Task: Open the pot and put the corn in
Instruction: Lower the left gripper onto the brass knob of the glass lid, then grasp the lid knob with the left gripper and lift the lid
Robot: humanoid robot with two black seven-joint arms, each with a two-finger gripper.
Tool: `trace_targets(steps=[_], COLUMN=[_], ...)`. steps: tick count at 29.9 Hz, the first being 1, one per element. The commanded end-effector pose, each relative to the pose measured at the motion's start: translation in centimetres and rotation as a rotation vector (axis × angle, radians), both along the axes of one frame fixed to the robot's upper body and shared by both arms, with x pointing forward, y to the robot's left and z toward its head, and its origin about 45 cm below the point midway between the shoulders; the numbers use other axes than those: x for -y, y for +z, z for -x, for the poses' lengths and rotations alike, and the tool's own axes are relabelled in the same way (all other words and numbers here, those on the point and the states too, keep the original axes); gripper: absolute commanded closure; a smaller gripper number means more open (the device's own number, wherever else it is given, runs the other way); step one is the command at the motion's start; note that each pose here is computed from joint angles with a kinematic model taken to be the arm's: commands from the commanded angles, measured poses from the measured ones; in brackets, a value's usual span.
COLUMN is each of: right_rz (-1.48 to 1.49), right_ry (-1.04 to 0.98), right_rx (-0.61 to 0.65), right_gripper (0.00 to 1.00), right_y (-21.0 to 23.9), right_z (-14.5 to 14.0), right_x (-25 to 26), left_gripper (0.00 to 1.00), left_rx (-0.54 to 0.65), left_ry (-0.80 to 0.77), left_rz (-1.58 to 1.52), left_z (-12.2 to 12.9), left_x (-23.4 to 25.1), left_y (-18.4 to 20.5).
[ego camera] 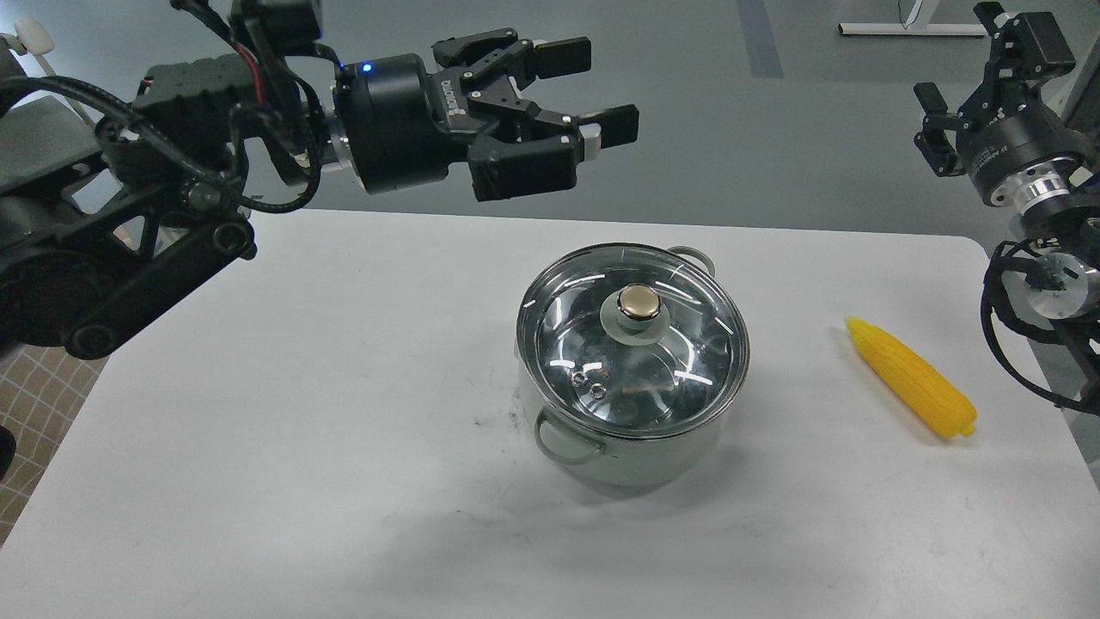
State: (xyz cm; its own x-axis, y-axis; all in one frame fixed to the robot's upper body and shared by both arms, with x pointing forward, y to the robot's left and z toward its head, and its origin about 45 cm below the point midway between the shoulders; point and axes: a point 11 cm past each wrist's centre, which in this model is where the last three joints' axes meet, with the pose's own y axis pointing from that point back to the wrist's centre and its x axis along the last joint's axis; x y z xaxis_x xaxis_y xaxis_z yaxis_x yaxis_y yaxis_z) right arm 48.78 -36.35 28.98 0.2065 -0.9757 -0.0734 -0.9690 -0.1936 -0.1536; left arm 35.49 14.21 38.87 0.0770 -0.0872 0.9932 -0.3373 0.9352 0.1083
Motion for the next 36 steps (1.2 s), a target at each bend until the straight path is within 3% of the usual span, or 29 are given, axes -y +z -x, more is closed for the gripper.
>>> trace_targets(steps=[1,12,27,36], right_rz=[-0.003,0.001,-0.001,-0.001], right_ry=[-0.003,-0.015,-0.02,-0.021], right_rx=[0.0,-0.006,-0.013,-0.018], right_gripper=[0.0,0.0,0.0,0.0], right_y=[0.0,-0.4,-0.8,-1.0], right_z=[0.0,0.0,0.2,0.3], right_x=[-0.1,0.0,0.0,0.0], left_gripper=[0.02,0.02,0.02,0.05], left_rx=[0.061,0.003,-0.087,-0.098], left_ry=[0.003,-0.025,-0.024,0.004], left_rz=[-0.144,-0.28,-0.312,-0.315], left_z=[-0.2,-0.5,-0.9,-1.4], left_x=[0.1,2.8,4.7,4.6], left_y=[-3.1,-9.9,-13.9,-14.5])
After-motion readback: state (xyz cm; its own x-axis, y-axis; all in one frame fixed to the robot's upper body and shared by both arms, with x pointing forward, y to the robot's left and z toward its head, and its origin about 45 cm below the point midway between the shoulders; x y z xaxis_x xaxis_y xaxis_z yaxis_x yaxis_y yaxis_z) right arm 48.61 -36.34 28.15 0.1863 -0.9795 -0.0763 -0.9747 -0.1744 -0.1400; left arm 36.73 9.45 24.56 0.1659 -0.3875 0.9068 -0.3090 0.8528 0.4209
